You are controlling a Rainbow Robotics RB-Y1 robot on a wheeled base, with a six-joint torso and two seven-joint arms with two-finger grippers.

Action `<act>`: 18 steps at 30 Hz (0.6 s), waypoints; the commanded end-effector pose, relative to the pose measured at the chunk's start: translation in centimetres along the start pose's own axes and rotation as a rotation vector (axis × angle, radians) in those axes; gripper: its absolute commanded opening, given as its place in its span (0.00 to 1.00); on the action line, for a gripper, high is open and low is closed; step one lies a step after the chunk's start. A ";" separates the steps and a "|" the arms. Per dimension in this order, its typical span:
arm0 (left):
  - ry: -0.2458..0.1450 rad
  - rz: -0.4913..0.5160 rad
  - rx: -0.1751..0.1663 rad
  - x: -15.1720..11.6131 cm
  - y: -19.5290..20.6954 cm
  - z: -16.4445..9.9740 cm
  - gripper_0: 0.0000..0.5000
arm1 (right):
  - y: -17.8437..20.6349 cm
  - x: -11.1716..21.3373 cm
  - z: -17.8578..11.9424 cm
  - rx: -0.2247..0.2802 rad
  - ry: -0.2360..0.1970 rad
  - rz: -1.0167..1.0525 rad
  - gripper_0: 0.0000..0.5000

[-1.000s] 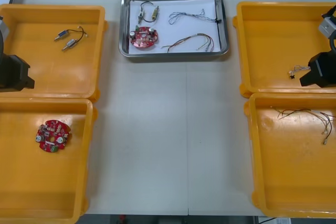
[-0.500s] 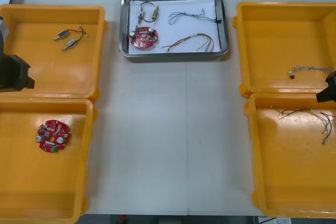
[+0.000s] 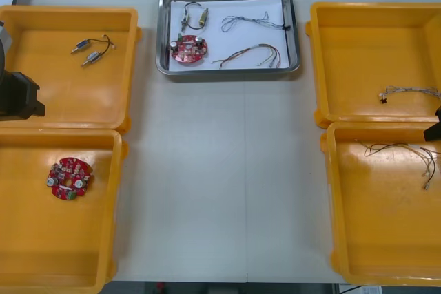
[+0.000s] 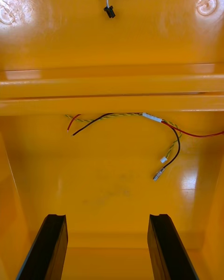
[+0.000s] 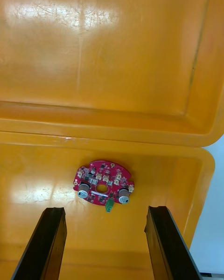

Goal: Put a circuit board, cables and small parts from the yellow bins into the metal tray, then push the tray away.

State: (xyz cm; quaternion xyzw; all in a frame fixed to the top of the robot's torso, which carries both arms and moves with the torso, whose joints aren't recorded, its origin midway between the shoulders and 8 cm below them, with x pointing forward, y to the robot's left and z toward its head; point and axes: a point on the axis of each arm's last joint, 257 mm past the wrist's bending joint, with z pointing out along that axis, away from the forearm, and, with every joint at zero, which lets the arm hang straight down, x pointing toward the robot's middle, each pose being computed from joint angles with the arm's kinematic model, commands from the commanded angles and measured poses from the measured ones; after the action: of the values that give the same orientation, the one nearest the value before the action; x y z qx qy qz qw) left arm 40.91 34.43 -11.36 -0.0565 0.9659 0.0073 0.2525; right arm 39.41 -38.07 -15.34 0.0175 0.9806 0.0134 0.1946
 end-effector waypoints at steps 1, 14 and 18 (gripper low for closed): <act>-0.025 0.057 -0.039 -0.4 1.4 -1.3 1.00 | -2.0 -0.5 -1.8 0.055 -0.040 0.035 1.00; -0.025 0.057 -0.039 -0.4 1.4 -1.3 1.00 | -2.0 -0.4 -1.7 0.053 -0.037 0.024 1.00; -0.025 0.057 -0.039 -0.4 1.4 -1.3 1.00 | -2.0 -0.4 -1.7 0.053 -0.037 0.024 1.00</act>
State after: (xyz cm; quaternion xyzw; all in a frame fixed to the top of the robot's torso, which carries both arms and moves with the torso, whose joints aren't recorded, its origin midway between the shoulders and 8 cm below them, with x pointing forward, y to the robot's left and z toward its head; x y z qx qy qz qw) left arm 40.91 34.43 -11.36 -0.0565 0.9659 0.0073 0.2525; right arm 39.23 -38.33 -15.49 0.0213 0.9808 0.0131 0.1933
